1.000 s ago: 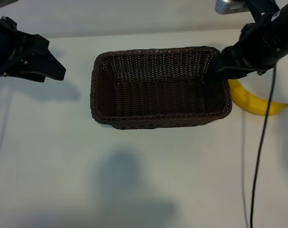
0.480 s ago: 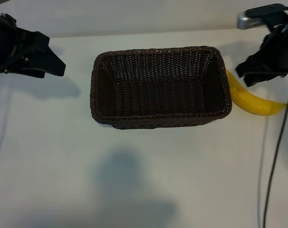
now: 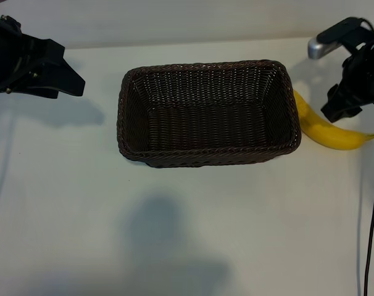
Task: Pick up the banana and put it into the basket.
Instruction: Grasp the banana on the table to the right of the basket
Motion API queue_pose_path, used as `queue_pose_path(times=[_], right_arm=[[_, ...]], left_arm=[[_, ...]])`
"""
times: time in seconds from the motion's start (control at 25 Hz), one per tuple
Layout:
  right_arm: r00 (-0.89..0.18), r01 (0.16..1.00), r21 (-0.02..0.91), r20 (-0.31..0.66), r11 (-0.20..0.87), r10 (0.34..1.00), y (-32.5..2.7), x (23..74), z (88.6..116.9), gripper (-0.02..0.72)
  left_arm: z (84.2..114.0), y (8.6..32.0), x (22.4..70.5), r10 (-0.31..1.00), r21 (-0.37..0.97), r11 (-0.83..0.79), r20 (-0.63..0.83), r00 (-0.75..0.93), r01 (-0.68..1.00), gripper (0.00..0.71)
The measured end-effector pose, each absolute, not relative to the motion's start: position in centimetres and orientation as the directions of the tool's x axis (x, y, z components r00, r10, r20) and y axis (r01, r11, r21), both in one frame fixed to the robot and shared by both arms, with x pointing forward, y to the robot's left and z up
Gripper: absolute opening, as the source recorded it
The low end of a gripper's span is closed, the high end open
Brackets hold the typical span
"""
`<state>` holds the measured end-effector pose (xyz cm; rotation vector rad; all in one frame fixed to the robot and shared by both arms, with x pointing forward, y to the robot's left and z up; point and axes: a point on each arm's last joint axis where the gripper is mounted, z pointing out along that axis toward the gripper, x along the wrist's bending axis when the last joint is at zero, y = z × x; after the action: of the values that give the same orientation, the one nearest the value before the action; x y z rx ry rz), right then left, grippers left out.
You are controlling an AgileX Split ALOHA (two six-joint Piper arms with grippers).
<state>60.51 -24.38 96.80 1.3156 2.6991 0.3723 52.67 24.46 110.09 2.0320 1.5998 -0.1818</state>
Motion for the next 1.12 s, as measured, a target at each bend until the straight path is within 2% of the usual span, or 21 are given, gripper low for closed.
queue_pose_path(times=[0.2, 0.36, 0.84, 1.12], right_arm=[[-0.7, 0.687, 0.283, 0.013, 0.669, 0.714, -24.0, 60.6, 96.3, 0.488], [-0.723, 0.656, 0.307, -0.011, 0.69, 0.691, -23.9, 60.9, 96.3, 0.488], [-0.723, 0.677, 0.251, 0.046, 0.692, 0.69, -23.8, 61.7, 92.0, 0.488], [-0.704, 0.696, 0.238, 0.047, 0.677, 0.708, -23.8, 62.1, 90.0, 0.488]], left_arm=[[110.1, 24.5, 52.7, 0.86, 0.33, -0.147, -0.424, 0.285, 0.933, 0.515], [110.1, 24.5, 52.7, 0.86, 0.331, -0.146, -0.423, 0.285, 0.932, 0.515], [110.1, 24.5, 52.7, 0.861, 0.337, -0.145, -0.421, 0.287, 0.93, 0.515], [110.1, 24.5, 52.8, 0.861, 0.341, -0.143, -0.42, 0.286, 0.929, 0.515]])
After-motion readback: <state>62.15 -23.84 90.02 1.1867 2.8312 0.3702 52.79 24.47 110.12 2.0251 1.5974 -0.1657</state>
